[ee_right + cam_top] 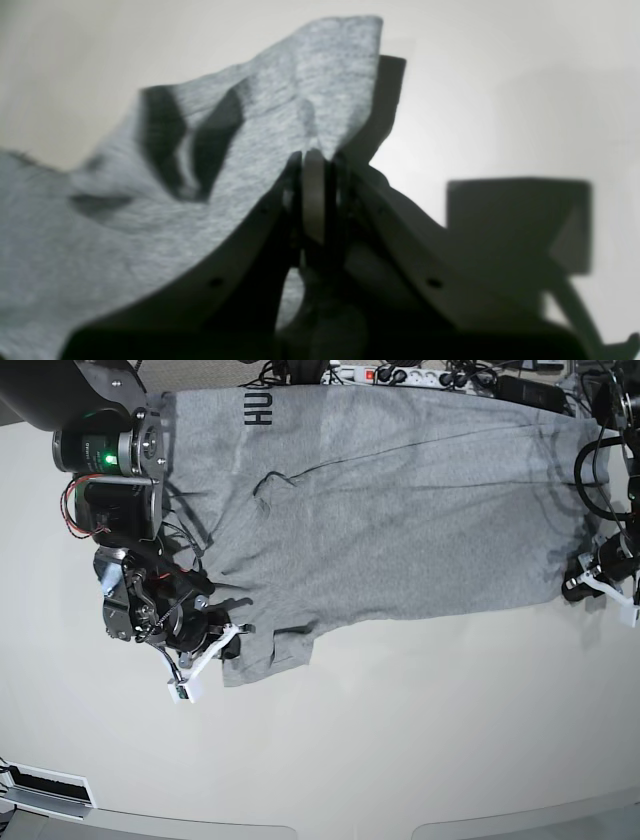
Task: Layout the t-shirt on the table in an organized manner, then fold the t-shirt properly
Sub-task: 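Grasp the hem corner with the right gripper and fold it over the body, then hold the folded side with the right gripper and press it flat, then regrasp the folded edge with the right gripper and tuck it inward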
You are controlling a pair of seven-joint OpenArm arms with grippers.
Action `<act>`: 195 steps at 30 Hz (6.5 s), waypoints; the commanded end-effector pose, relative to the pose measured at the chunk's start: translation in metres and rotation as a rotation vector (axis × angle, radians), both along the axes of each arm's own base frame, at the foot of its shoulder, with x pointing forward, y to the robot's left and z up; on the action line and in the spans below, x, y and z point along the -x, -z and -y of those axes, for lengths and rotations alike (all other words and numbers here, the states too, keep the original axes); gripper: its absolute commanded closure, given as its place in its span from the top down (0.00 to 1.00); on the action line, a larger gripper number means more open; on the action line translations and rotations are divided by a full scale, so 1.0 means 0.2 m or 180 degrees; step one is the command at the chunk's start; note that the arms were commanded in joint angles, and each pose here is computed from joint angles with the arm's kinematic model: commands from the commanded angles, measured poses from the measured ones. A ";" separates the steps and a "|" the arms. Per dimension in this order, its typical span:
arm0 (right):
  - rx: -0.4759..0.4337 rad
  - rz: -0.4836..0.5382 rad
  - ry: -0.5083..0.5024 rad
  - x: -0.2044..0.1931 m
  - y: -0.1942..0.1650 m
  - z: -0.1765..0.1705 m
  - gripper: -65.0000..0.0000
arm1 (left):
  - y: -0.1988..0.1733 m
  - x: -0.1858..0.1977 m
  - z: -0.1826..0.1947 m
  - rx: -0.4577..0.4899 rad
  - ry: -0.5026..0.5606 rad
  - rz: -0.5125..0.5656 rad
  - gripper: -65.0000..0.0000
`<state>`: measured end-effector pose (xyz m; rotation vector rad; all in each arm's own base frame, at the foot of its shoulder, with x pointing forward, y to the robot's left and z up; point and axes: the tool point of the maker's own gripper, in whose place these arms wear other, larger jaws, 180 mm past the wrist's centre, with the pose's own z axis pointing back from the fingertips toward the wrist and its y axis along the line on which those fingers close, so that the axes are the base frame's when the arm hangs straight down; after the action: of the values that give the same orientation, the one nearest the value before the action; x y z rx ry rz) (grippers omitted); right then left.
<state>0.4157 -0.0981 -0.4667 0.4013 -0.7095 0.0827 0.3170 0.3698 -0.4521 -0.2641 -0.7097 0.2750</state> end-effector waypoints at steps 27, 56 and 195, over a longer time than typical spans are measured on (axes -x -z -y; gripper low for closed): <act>0.0135 0.0369 -0.0961 -0.40 -0.69 -0.07 0.00 | -0.58 -0.56 0.10 0.0046 0.0511 0.0841 0.00; 0.0691 -0.0066 -0.1464 -0.11 -0.60 -0.02 0.00 | -0.50 -0.33 -0.05 0.0101 0.0485 -0.0098 0.00; 0.0431 0.0466 -0.1561 0.24 -0.43 -0.12 0.00 | -0.62 -0.01 -0.49 0.0428 -0.0464 0.0552 0.51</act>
<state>0.3556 -0.0730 -0.3957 0.4294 -0.6853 0.6221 0.3100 0.4568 -0.3504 -0.3788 -0.8231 0.4575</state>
